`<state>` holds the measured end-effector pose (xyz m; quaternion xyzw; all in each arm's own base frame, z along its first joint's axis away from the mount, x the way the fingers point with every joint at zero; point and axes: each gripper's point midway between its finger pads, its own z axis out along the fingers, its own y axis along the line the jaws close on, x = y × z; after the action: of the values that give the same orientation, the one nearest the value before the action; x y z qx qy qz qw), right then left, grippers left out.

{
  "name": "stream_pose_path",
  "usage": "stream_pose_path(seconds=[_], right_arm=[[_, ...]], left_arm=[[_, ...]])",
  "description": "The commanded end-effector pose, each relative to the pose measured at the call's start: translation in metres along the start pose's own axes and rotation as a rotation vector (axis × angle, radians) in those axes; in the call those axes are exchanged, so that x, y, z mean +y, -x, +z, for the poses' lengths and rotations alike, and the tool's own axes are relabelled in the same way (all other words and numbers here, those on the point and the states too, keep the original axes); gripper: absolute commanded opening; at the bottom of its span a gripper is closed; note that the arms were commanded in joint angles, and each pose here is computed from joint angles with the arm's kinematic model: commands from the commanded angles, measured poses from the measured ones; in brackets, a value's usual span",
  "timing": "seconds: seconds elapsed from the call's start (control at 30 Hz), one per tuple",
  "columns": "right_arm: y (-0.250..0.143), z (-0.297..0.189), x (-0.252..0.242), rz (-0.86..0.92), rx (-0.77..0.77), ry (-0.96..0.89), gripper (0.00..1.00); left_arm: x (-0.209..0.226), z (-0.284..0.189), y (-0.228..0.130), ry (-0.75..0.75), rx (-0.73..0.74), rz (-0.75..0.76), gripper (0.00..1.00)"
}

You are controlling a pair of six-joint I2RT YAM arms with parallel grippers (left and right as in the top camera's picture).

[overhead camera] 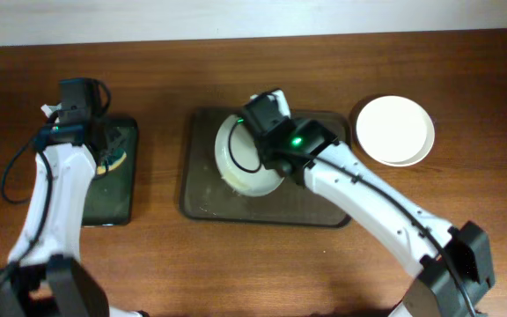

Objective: Clean dirty plates on tray and stack at the side

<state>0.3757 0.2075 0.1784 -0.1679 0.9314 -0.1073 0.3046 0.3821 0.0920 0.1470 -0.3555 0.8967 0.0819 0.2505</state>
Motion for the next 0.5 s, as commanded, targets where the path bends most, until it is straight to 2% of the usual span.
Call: stream_pose_path(seconds=[0.0,0.07,0.13,0.17,0.23,0.27,0.33,0.47], right_arm=[[0.052,-0.072,-0.040,-0.167,-0.226,-0.407,0.04],[0.059,-0.103,-0.040,-0.273,-0.279,-0.581,0.04],[0.060,-0.116,-0.038,-0.297,-0.300,-0.639,0.04],[0.061,-0.126,-0.042,-0.295,-0.317,-0.700,0.04],[0.061,-0.133,-0.043,-0.321,-0.318,-0.741,0.04],[0.061,-0.133,-0.041,-0.365,-0.304,-0.747,0.04],[0.061,-0.134,-0.041,-0.408,-0.288,-0.755,0.04],[0.070,-0.148,-0.051,-0.420,-0.287,-0.863,0.04]], left_arm=[[-0.007,0.056,-0.029,-0.076,0.199,0.013,0.00],[0.006,0.082,-0.039,-0.029,0.256,-0.005,0.00],[0.020,0.095,-0.039,0.007,0.269,-0.031,0.01],[0.029,0.100,-0.037,0.020,0.277,-0.052,0.06],[0.038,0.102,-0.035,0.022,0.283,-0.078,0.51],[0.039,0.102,-0.034,-0.001,0.296,-0.100,0.81],[0.041,0.102,-0.032,-0.034,0.310,-0.130,0.87],[0.039,0.072,-0.012,-0.105,0.253,-0.138,0.84]])
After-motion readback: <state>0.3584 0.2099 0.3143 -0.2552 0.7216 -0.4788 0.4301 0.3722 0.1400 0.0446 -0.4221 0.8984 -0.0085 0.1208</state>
